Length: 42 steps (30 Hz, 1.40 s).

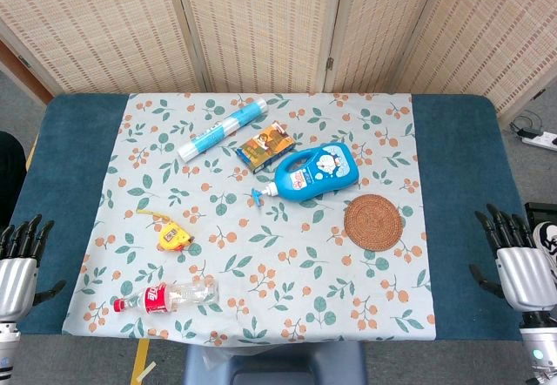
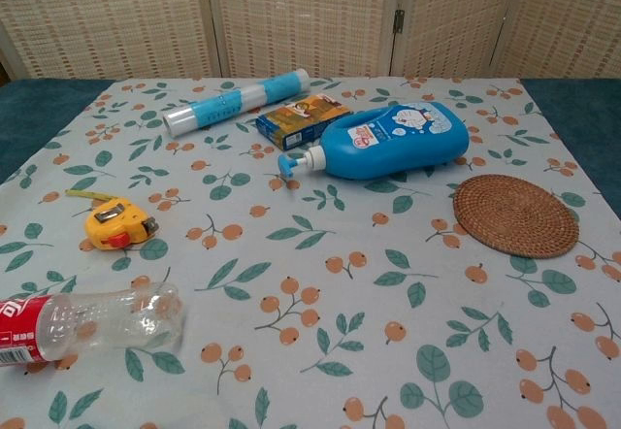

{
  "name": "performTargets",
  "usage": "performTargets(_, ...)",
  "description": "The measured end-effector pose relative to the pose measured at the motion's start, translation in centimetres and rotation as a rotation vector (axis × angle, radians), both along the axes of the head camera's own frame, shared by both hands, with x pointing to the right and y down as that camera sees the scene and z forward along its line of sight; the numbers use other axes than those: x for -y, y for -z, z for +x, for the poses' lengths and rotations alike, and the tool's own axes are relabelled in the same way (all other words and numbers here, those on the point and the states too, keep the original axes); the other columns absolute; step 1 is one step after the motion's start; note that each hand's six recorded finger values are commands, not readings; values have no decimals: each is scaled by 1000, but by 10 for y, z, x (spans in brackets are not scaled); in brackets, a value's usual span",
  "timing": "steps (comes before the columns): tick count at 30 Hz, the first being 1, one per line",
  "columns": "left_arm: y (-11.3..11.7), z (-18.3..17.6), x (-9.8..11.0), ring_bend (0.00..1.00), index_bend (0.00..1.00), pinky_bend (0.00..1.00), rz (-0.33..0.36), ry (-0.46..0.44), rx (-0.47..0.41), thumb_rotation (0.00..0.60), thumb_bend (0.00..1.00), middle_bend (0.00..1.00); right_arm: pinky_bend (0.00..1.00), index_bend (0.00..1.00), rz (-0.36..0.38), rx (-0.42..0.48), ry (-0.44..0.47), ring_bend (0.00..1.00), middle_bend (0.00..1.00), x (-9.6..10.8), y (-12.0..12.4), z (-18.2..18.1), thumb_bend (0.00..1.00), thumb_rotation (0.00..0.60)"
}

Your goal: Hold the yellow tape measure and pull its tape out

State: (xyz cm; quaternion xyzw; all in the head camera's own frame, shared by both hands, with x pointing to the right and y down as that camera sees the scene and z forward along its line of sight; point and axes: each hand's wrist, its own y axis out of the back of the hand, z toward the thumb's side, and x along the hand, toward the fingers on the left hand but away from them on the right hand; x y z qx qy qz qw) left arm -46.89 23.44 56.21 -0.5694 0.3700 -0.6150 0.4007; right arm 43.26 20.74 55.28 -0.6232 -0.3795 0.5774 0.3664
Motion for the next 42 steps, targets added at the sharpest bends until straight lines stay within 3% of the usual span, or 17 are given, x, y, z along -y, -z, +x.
performTargets(14,-1,4,5,0,0,0,5,-16,-1,600,128,0,0,0,11,5,-6,5,0,0,2,2,346,600)
performTargets(23,-6,22,22,6,37,0,1,-93,-37,600,130,6,0,0,40,5,-7,3,0,4,10,5,345,600)
performTargets(28,-18,40,41,13,105,0,-35,-168,-89,600,139,22,0,0,57,-15,-5,8,0,7,16,7,346,600)
performTargets(38,-60,82,76,37,149,0,-177,-319,-188,600,387,88,0,0,67,-34,2,6,0,10,21,6,346,600)
performTargets(42,-77,105,84,37,161,0,-256,-397,-207,600,410,101,0,0,62,-36,1,7,0,9,20,5,346,600)
